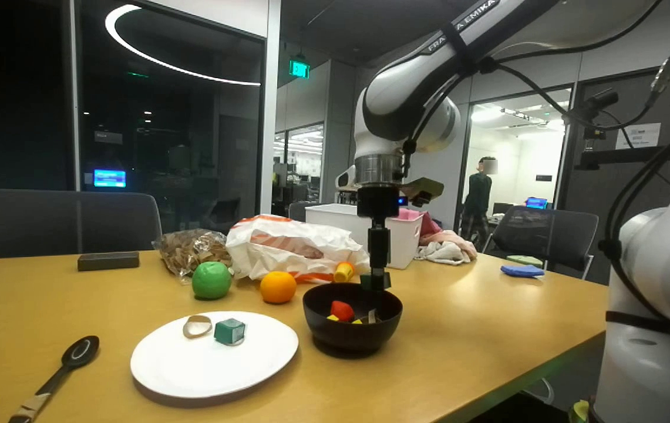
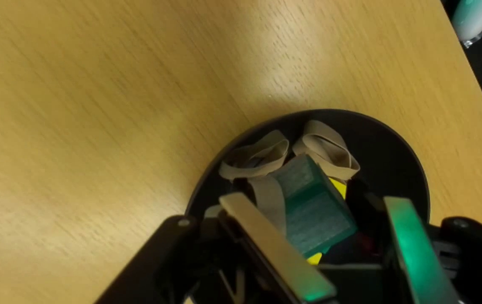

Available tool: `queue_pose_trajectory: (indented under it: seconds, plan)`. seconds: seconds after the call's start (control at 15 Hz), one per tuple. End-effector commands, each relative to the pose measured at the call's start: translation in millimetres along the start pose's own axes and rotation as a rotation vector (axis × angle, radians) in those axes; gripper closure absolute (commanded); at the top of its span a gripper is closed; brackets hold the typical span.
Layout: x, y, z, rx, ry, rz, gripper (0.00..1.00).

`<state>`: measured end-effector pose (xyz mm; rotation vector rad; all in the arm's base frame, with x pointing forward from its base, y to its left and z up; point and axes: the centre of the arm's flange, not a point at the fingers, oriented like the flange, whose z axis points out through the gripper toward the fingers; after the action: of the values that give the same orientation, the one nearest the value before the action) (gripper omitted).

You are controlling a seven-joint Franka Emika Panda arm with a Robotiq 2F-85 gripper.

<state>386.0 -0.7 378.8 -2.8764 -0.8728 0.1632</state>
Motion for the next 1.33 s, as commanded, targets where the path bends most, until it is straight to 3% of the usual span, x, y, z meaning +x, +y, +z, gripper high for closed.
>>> queue_pose_trajectory:
  seconds: [0.0,0.07,0.13,0.27,0.53,0.73,1.0,1.27]
  plan:
    - [7,7,13,0.099,0.073,-0.024,0.65]
    - [8,8,14,0.124,0.093,-0.019,0.15]
    - [9,8,14,0.146,0.107,-0.014,0.14]
    - [11,8,9,0.17,0.135,-0.009,0.02]
    - [27,-13,-16,0.159,0.201,-0.078,0.0]
    - [55,-42,-14,0.132,0.197,-0.193,0.0]
    - [97,-84,16,0.034,0.16,-0.353,0.0]
    - [148,-122,22,-0.101,0.196,-0.496,0.0]
